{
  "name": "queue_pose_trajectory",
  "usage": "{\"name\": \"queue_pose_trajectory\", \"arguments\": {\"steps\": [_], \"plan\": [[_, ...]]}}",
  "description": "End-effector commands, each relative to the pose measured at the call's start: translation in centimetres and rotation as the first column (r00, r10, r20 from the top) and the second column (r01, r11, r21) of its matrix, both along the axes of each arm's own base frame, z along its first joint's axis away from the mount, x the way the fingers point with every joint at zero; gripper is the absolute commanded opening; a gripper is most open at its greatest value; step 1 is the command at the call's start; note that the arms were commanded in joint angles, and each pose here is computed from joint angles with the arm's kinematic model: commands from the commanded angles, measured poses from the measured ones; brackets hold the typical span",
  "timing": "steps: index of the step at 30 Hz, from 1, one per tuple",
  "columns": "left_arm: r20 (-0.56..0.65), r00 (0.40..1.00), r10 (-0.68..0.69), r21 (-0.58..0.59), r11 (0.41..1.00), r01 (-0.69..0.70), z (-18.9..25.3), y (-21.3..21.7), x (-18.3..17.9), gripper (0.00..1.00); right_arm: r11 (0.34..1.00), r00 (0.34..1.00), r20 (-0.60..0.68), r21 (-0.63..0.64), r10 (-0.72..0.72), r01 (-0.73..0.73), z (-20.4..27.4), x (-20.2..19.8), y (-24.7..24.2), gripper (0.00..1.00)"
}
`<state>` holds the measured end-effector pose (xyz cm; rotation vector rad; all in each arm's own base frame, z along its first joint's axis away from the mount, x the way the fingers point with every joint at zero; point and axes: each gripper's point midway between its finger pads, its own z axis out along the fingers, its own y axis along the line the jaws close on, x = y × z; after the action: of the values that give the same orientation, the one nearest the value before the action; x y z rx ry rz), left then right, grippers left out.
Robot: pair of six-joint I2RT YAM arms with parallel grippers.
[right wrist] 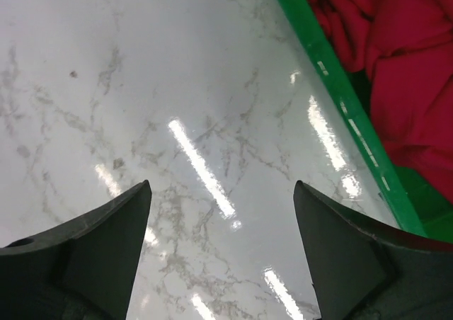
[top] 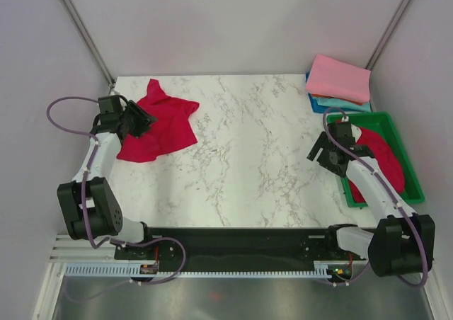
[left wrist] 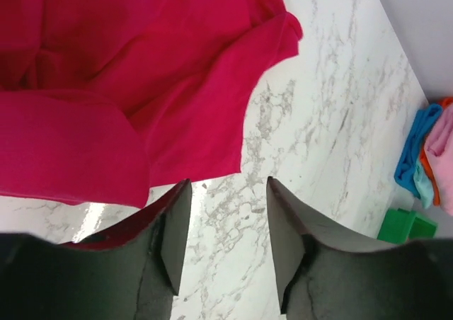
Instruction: Fold and stack the t-shirts
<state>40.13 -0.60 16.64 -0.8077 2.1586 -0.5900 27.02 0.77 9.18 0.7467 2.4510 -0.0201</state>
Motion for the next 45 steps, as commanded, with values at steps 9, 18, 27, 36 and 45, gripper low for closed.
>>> {"name": "queue_pose_trajectory", "arguments": {"steps": [9, 18, 27, 36, 45], "plan": [[-0.213, 0.969, 0.123, 0.129, 0.987, -0.096, -6.6, 3.6, 0.1, 0.70, 0.839, 0.844, 0.175, 0.126, 0.506, -0.529, 4.2, 0.0, 16.2, 0.89], [-0.330, 0.937, 0.118, 0.145, 0.987, -0.073, -10.1, 2.8, -1.7, 0.02, 0.648, 0.682, 0.250, 0.213, 0.687, -0.731, 2.0, 0.1, 26.5, 0.91], [-0.167, 0.983, 0.080, 0.272, 0.962, -0.032, -2.6, 2.8, -7.4, 0.27, 0.464, 0.513, 0.318, 0.220, 0.797, -0.858, 1.2, 8.5, 40.9, 0.91], [-0.131, 0.991, 0.001, 0.275, 0.961, 0.036, -2.6, 1.5, -10.9, 0.71, 0.467, 0.520, 0.325, 0.231, 0.790, -0.854, -4.2, 15.7, 48.1, 0.88], [-0.110, 0.993, -0.031, 0.268, 0.961, 0.060, -2.0, 0.7, -10.5, 0.66, 0.506, 0.555, 0.218, 0.242, 0.803, -0.828, -10.7, 14.2, 48.7, 0.69]]}}
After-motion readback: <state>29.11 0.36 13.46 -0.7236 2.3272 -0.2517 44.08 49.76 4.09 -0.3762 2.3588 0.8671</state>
